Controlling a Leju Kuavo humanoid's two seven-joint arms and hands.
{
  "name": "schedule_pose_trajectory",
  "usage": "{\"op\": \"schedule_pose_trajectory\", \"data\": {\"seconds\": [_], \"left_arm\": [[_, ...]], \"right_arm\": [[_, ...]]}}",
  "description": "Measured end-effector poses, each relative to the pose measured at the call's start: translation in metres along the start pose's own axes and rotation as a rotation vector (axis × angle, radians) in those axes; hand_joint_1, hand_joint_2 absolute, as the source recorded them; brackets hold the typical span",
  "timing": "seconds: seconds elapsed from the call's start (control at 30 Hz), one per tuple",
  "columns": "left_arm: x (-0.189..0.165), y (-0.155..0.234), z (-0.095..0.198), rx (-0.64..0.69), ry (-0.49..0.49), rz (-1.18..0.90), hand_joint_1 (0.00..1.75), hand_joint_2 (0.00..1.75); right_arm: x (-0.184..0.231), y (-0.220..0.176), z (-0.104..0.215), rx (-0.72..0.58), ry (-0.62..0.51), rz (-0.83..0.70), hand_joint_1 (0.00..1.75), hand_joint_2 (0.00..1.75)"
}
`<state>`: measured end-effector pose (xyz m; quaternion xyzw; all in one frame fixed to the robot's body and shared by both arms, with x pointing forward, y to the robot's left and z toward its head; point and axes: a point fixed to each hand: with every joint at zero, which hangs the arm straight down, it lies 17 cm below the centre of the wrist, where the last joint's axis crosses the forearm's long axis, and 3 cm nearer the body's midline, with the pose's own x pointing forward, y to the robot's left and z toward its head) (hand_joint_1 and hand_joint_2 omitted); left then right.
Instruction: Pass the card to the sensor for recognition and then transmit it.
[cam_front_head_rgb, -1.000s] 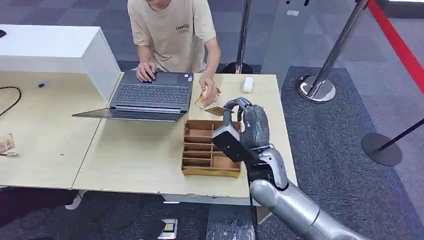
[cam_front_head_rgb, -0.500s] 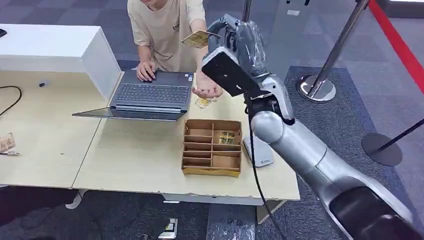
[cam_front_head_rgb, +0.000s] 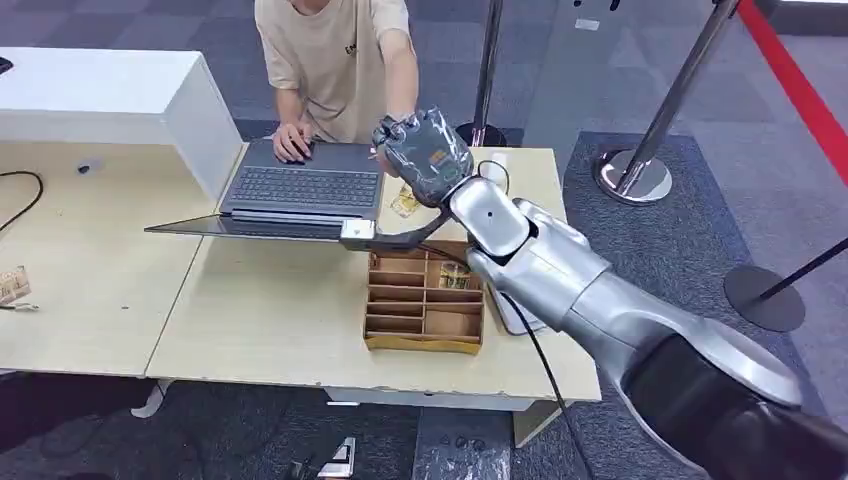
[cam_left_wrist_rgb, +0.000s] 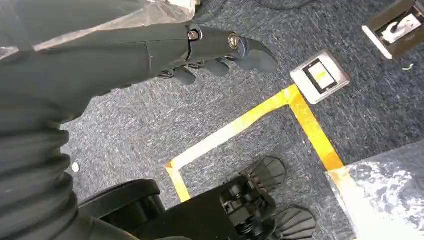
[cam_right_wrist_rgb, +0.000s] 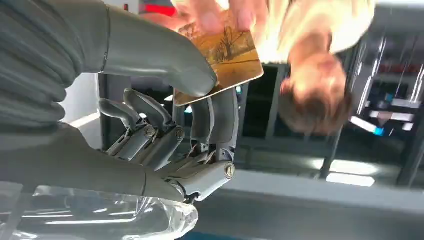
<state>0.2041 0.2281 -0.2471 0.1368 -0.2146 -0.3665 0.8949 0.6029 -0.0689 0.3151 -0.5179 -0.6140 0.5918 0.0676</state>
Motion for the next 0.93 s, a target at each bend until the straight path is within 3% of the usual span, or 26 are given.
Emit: {"op": "schedule_pose_trajectory", "data": {"seconds": [0.07,0.1,0.13,0.2,0.23,0.33,0.47,0.63,0.93], "left_arm": [[0.0,0.0,0.0,-0.002,0.001,-0.001,0.0,1.75],[0.0,0.0,0.0,-0.002,0.001,-0.002,0.0,1.75],[0.0,0.0,0.0,-0.002,0.001,-0.004,0.0,1.75],[0.0,0.0,0.0,-0.002,0.002,-0.006,0.0,1.75],[-0.001,0.0,0.0,-0.002,0.003,-0.007,0.0,1.75],[-0.001,-0.001,0.0,-0.004,0.007,-0.011,0.0,1.75],[-0.003,-0.001,0.0,-0.007,0.012,-0.014,0.0,1.75],[-0.009,-0.004,0.001,-0.008,0.022,-0.006,0.0,1.75],[-0.031,-0.01,0.004,0.016,0.047,0.034,0.0,1.75]], "right_arm": [[0.003,0.011,0.004,0.031,-0.017,0.013,1.75,1.75],[0.005,0.019,0.007,0.056,-0.026,0.017,0.59,1.75],[0.006,0.025,0.009,0.077,-0.035,0.016,0.0,1.75],[0.008,0.037,0.014,0.118,-0.045,0.003,0.0,1.75],[0.008,0.04,0.016,0.128,-0.044,-0.009,0.0,0.0],[-0.002,0.044,0.021,0.116,0.015,-0.091,0.0,0.0],[-0.029,0.029,0.023,0.0,0.152,-0.247,0.0,0.0],[-0.067,0.009,0.035,-0.181,0.37,-0.596,0.0,0.0],[-0.05,0.011,0.1,-0.414,0.604,-1.154,0.0,0.0]]}}
